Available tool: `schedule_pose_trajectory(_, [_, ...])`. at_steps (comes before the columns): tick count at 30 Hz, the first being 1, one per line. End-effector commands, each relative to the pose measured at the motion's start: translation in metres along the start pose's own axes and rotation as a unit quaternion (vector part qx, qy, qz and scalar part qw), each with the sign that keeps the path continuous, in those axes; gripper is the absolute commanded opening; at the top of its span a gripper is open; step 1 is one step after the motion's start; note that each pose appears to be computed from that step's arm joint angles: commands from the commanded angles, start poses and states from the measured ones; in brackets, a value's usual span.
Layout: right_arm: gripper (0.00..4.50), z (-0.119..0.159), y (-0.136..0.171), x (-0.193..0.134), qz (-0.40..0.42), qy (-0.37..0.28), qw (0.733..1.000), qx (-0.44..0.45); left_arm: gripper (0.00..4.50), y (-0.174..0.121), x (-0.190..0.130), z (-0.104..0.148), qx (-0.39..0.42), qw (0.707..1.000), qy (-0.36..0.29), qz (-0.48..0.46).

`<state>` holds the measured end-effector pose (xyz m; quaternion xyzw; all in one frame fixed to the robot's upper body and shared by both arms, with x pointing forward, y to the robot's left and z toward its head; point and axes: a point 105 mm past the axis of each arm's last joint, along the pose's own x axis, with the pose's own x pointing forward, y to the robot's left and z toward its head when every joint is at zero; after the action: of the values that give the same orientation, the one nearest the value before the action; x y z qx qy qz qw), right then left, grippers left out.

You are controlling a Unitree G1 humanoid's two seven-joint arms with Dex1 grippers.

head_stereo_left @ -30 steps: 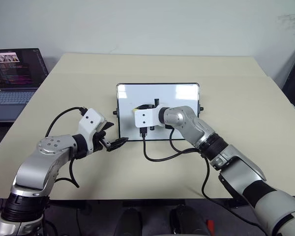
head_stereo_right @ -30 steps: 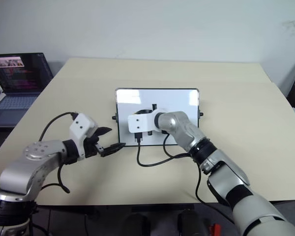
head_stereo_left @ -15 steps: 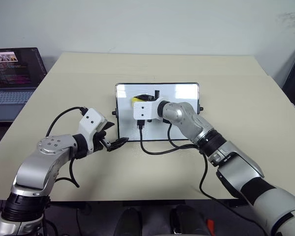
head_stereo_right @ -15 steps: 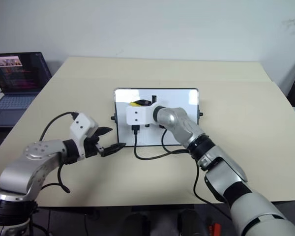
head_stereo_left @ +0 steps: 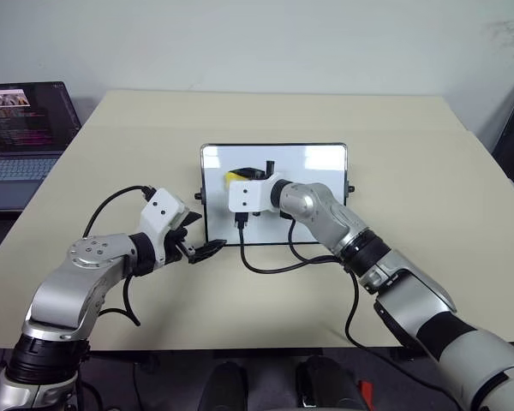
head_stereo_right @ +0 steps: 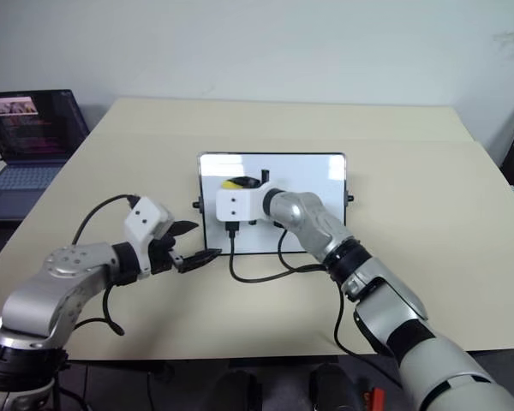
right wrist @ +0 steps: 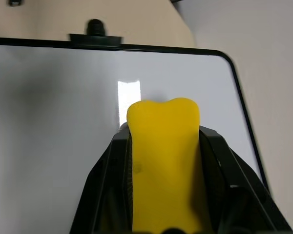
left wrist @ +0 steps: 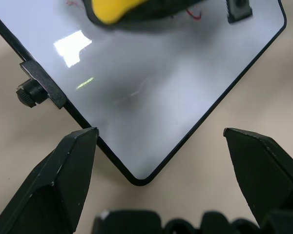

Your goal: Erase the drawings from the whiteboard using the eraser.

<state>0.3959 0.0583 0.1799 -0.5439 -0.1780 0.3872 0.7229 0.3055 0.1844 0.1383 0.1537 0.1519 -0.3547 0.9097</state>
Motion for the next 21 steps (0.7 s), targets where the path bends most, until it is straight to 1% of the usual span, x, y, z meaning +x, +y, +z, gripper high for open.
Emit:
schedule_pose_trajectory(1, [1.41, -0.003, -0.004, 0.000, 0.000, 0.008, 1.000, 0.002, 4.50, -0.002, 0.000, 0.010, 0.019, 1.000, -0.017, -0.002])
schedule_pose_trajectory(4, [1.41, -0.008, 0.015, -0.003, 0.050, 0.015, 0.999, 0.005, 4.50, -0.002, 0.000, 0.010, 0.018, 1.000, -0.017, -0.003])
schedule_pose_trajectory(6, [1.41, -0.010, 0.020, -0.005, 0.061, 0.019, 0.998, 0.008, 4.50, -0.002, 0.001, 0.010, 0.018, 1.000, -0.017, -0.004])
schedule_pose_trajectory(8, [1.41, -0.009, 0.015, -0.005, 0.044, 0.015, 0.999, 0.018, 4.50, -0.003, 0.001, 0.011, 0.018, 1.000, -0.017, -0.004])
schedule_pose_trajectory(12, [1.41, 0.004, -0.004, -0.013, 0.012, -0.021, 0.992, 0.125, 4.50, -0.005, 0.004, 0.013, 0.019, 1.000, -0.021, -0.011])
schedule_pose_trajectory(16, [1.41, 0.011, -0.012, -0.040, 0.010, -0.053, 0.972, 0.229, 4.50, -0.009, 0.005, 0.016, 0.026, 0.999, -0.026, -0.025])
schedule_pose_trajectory(21, [1.41, 0.012, -0.015, -0.090, 0.001, -0.067, 0.952, 0.298, 4.50, -0.015, 0.004, 0.021, 0.038, 0.998, -0.035, -0.044])
